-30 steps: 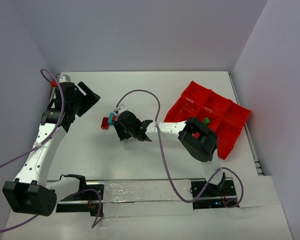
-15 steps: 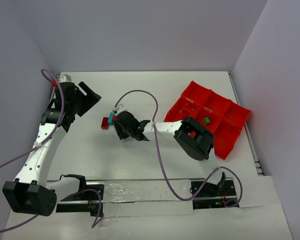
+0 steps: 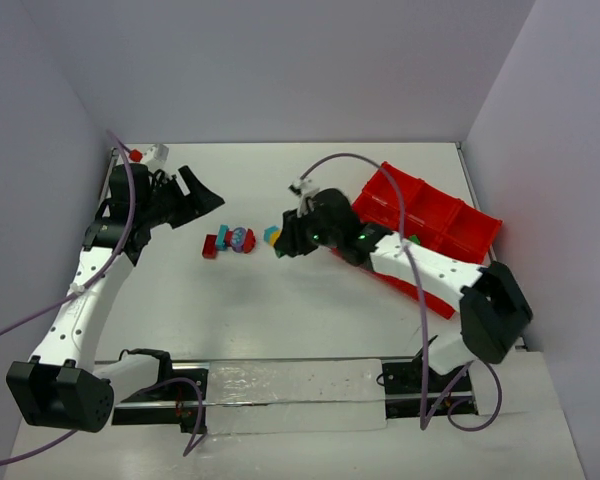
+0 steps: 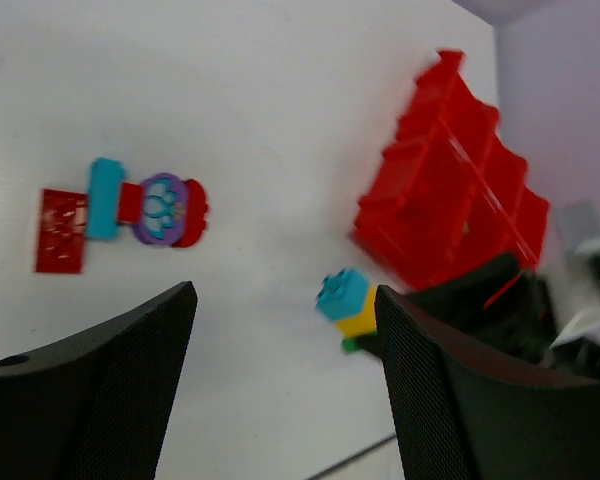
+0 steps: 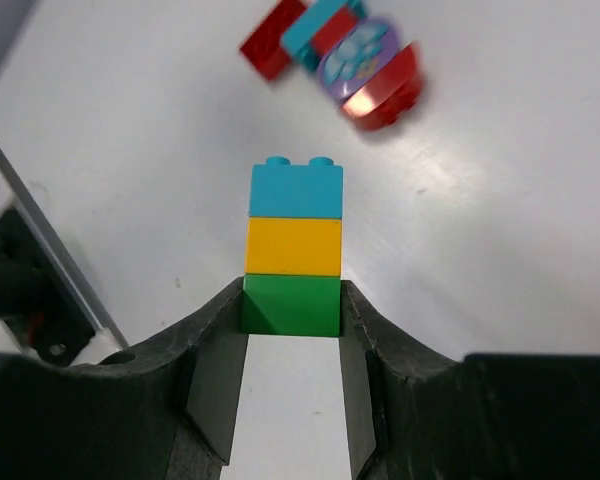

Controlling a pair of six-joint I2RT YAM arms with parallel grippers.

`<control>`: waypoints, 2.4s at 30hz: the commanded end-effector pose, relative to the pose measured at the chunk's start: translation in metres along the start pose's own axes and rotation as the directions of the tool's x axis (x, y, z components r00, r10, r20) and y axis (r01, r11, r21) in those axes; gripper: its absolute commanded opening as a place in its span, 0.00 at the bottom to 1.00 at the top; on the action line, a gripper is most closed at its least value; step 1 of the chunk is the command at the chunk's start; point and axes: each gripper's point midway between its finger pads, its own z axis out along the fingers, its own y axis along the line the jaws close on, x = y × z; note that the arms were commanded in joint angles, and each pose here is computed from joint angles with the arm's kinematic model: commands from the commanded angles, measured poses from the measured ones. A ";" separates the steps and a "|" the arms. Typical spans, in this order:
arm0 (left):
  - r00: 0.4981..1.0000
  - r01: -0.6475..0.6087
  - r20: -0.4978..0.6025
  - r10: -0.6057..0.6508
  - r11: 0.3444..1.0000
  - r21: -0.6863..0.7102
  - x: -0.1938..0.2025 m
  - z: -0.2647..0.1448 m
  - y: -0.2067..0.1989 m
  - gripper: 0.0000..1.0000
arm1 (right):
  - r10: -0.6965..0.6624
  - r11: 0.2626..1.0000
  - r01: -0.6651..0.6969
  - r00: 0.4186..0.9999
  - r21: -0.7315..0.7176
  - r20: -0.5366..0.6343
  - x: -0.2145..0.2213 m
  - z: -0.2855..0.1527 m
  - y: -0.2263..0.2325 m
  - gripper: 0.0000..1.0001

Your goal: Sort the legos into containers by color

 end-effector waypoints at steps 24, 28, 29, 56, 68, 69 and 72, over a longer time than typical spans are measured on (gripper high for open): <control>0.882 -0.122 -0.135 0.451 0.497 0.859 0.093 -0.068 -0.130 0.80 | -0.114 0.780 0.161 0.987 -0.605 0.115 -0.051 -0.130 0.099 0.04; 0.869 -0.111 -0.146 0.473 0.474 0.874 0.102 -0.067 -0.135 0.80 | -0.109 0.780 0.153 0.988 -0.606 0.109 -0.052 -0.128 0.098 0.04; 0.865 -0.106 -0.151 0.479 0.468 0.877 0.104 -0.067 -0.137 0.80 | -0.108 0.774 0.152 0.988 -0.614 0.108 -0.052 -0.127 0.099 0.04; 0.814 -0.091 -0.180 0.553 0.427 0.900 0.136 -0.055 -0.156 0.00 | -0.082 0.795 0.104 0.995 -0.598 0.063 -0.044 -0.116 0.082 0.04; 0.851 -0.155 -0.098 0.516 0.424 0.892 0.107 -0.067 -0.143 0.00 | 0.010 0.900 -0.001 1.000 -0.436 0.020 -0.024 -0.115 0.015 0.03; 0.854 -0.156 -0.096 0.511 0.428 0.890 0.105 -0.067 -0.143 0.00 | 0.023 0.908 -0.013 1.000 -0.418 0.019 -0.023 -0.115 0.010 0.03; 0.862 -0.155 -0.116 0.494 0.474 0.867 0.101 -0.059 -0.141 0.00 | 0.073 0.970 -0.059 0.996 -0.236 0.051 -0.029 -0.113 -0.022 0.08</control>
